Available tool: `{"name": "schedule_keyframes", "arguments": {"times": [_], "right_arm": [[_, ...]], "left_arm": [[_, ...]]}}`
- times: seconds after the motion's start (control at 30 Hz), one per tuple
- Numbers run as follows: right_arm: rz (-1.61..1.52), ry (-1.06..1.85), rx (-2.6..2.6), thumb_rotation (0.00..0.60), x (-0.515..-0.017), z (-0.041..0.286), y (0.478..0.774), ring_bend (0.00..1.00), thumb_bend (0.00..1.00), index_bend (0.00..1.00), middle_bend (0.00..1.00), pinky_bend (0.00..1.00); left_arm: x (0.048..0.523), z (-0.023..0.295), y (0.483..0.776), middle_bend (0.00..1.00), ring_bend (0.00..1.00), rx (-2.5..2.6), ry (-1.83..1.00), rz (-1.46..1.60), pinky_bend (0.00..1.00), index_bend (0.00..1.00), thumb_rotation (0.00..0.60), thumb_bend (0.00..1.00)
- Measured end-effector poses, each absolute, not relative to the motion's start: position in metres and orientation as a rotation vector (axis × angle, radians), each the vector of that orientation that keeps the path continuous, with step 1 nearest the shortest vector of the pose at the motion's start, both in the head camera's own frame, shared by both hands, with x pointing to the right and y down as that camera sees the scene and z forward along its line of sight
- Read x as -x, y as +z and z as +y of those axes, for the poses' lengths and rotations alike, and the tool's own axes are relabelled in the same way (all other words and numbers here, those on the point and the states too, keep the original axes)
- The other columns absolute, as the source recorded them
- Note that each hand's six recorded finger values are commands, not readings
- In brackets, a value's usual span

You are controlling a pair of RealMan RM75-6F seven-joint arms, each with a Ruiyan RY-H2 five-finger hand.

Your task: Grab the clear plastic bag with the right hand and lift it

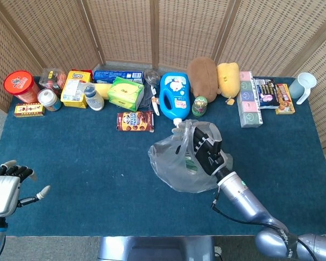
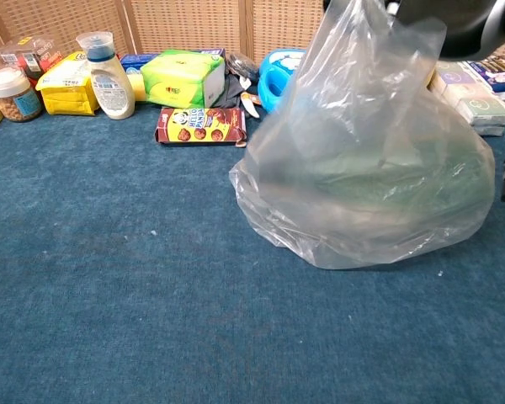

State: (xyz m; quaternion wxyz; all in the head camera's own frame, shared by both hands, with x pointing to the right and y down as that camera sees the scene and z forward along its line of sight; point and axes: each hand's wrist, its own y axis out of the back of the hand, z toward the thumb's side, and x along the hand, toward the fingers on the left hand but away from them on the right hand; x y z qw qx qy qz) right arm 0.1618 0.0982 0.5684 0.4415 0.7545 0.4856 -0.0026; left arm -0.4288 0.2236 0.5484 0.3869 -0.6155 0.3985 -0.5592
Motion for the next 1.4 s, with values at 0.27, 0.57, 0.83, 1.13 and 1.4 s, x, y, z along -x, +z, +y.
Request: {"name": "schedule_keyframes", "arguments": {"times": [0.27, 0.57, 0.83, 1.13, 1.4], "right_arm": [[1.195, 0.045, -1.802, 0.202, -0.165, 0.087, 0.551, 0.53, 0.42, 0.38, 0.45, 0.68], [1.253, 0.051, -1.815, 0.363, -0.178, 0.071, 0.525, 0.71, 0.42, 0.58, 0.65, 0.83], [1.289, 0.069, -1.823, 0.455, -0.191, 0.059, 0.493, 0.75, 0.43, 0.61, 0.68, 0.87], [1.292, 0.129, -1.804, 0.550, -0.199, 0.048, 0.464, 0.79, 0.44, 0.64, 0.72, 0.92], [1.291, 0.195, -1.742, 0.588, -0.207, 0.036, 0.438, 0.84, 0.45, 0.67, 0.75, 0.97]], "left_arm": [[0.429, 0.224, 0.549, 0.50, 0.41, 1.570, -1.426, 1.015, 0.20, 0.54, 0.002, 0.17], [0.429, 0.225, 0.548, 0.50, 0.41, 1.568, -1.420, 1.021, 0.20, 0.54, 0.001, 0.17], [0.430, 0.225, 0.545, 0.50, 0.41, 1.562, -1.412, 1.027, 0.20, 0.54, 0.002, 0.17], [0.429, 0.226, 0.542, 0.50, 0.41, 1.556, -1.402, 1.032, 0.20, 0.54, 0.002, 0.17], [0.429, 0.228, 0.538, 0.50, 0.41, 1.546, -1.402, 1.031, 0.20, 0.54, 0.002, 0.17]]}}
